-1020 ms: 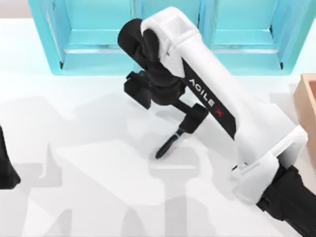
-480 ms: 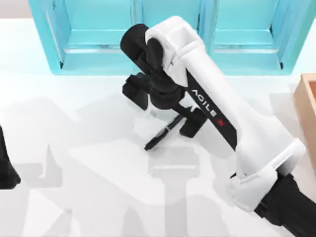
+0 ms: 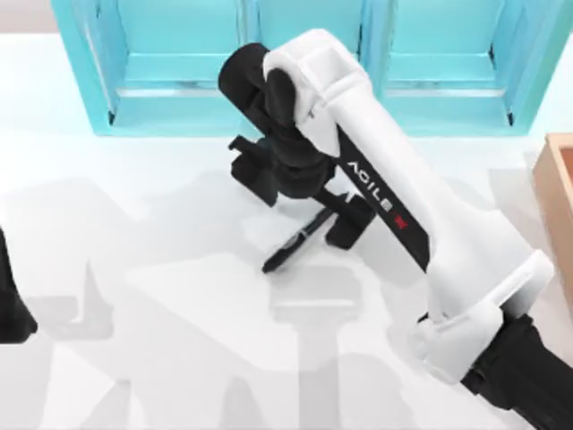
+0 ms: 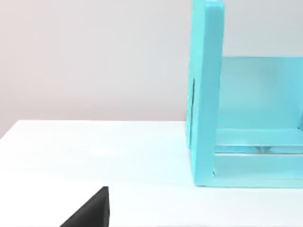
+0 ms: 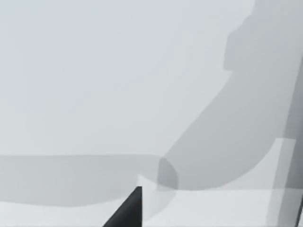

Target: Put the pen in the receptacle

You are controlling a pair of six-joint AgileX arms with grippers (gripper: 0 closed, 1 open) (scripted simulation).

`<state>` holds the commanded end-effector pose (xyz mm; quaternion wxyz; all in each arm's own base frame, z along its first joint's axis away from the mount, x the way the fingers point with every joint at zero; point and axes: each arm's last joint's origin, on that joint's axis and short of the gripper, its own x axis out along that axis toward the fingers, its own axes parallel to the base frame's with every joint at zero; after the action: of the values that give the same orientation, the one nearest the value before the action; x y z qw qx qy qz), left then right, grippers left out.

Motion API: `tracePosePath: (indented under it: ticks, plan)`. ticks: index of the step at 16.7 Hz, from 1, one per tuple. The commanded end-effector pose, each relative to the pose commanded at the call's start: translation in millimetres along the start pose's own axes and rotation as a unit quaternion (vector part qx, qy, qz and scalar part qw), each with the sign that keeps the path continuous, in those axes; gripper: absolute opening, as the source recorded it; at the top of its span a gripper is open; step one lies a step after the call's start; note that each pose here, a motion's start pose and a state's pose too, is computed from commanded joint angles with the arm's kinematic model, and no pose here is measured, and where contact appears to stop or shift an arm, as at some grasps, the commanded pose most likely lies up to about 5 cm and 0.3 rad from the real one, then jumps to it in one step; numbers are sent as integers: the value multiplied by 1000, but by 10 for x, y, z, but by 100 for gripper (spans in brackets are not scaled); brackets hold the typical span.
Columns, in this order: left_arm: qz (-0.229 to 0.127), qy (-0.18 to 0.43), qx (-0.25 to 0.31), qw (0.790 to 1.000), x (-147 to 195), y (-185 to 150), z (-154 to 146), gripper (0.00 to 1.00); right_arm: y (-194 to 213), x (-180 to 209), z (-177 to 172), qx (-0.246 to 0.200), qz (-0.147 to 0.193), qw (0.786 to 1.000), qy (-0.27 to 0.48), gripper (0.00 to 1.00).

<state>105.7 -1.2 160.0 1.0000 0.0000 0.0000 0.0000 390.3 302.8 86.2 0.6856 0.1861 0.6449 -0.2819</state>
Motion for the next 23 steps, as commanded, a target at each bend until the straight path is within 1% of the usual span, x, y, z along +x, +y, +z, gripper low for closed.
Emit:
tracePosePath:
  ticks: [7, 8, 15, 16, 18, 21, 23]
  plan:
    - [0, 0, 0, 1000, 0, 0, 0, 100, 0, 0, 0, 0, 0, 1000, 0, 2]
    - [0, 0, 0, 1000, 0, 0, 0, 100, 0, 0, 0, 0, 0, 1000, 0, 0]
    - [0, 0, 0, 1000, 0, 0, 0, 100, 0, 0, 0, 0, 0, 1000, 0, 0]
    - [0, 0, 0, 1000, 0, 0, 0, 100, 150, -324, -42, -14, 88, 996, -9, 0]
    - [0, 0, 0, 1000, 0, 0, 0, 100, 156, -366, -46, -16, 91, 996, -9, 0]
    - [0, 0, 0, 1000, 0, 0, 0, 100, 172, -586, -35, -20, 99, 995, -11, 0]
    - [0, 0, 0, 1000, 0, 0, 0, 100, 174, -744, -12, -20, 96, 995, -10, 0]
